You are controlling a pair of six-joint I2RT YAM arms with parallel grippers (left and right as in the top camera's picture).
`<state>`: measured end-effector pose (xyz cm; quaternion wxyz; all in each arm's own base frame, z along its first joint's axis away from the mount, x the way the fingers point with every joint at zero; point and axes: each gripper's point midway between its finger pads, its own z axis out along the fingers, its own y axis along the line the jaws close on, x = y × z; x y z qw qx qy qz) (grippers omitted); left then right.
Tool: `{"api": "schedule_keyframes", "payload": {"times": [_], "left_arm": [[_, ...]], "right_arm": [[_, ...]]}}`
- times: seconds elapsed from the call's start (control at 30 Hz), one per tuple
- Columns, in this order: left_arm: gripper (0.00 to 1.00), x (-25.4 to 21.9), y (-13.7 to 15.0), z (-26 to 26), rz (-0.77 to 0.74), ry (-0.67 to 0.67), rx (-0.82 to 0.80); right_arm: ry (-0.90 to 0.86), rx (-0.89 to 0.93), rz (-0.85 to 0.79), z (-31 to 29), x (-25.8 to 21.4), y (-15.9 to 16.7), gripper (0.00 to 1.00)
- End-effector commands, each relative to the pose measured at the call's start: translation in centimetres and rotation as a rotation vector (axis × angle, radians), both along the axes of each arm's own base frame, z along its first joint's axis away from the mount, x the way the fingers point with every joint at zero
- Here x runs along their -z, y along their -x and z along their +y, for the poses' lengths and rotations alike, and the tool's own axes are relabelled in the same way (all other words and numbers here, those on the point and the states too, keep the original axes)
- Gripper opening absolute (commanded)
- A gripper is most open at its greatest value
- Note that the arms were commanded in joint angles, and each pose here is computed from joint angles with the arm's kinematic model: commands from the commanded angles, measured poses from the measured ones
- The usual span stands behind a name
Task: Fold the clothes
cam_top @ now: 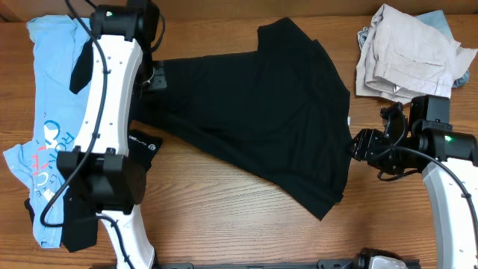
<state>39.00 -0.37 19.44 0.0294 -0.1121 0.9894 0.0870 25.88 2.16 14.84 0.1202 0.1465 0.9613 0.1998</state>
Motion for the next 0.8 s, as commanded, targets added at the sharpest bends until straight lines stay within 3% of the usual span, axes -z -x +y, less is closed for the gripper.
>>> {"api": "schedule_keyframes", "payload": {"times": [0.0,0.2,0.4,0.63,0.77], "left_arm": [[0.04,-3.5,0.5,0.1,-0.098,0.013,0.018],[0.04,-3.8,0.0,0.4,-0.124,-0.002,0.016],[0.04,-4.1,-1.8,0.2,-0.197,0.003,0.024],[0.04,-4.4,-3.4,0.0,-0.262,0.012,0.024],[0.04,-4.5,-3.7,-0.1,-0.274,0.015,0.025]], "right_arm": [[-0.042,0.010,0.060,1.5,0.8,1.0,0.56],[-0.056,0.040,0.209,5.8,3.1,3.4,0.49],[0.065,0.131,0.320,7.4,5.9,6.1,0.51],[0.092,0.124,0.359,8.7,8.8,6.4,0.52],[0.131,0.123,0.456,8.6,11.2,6.7,0.58]]}}
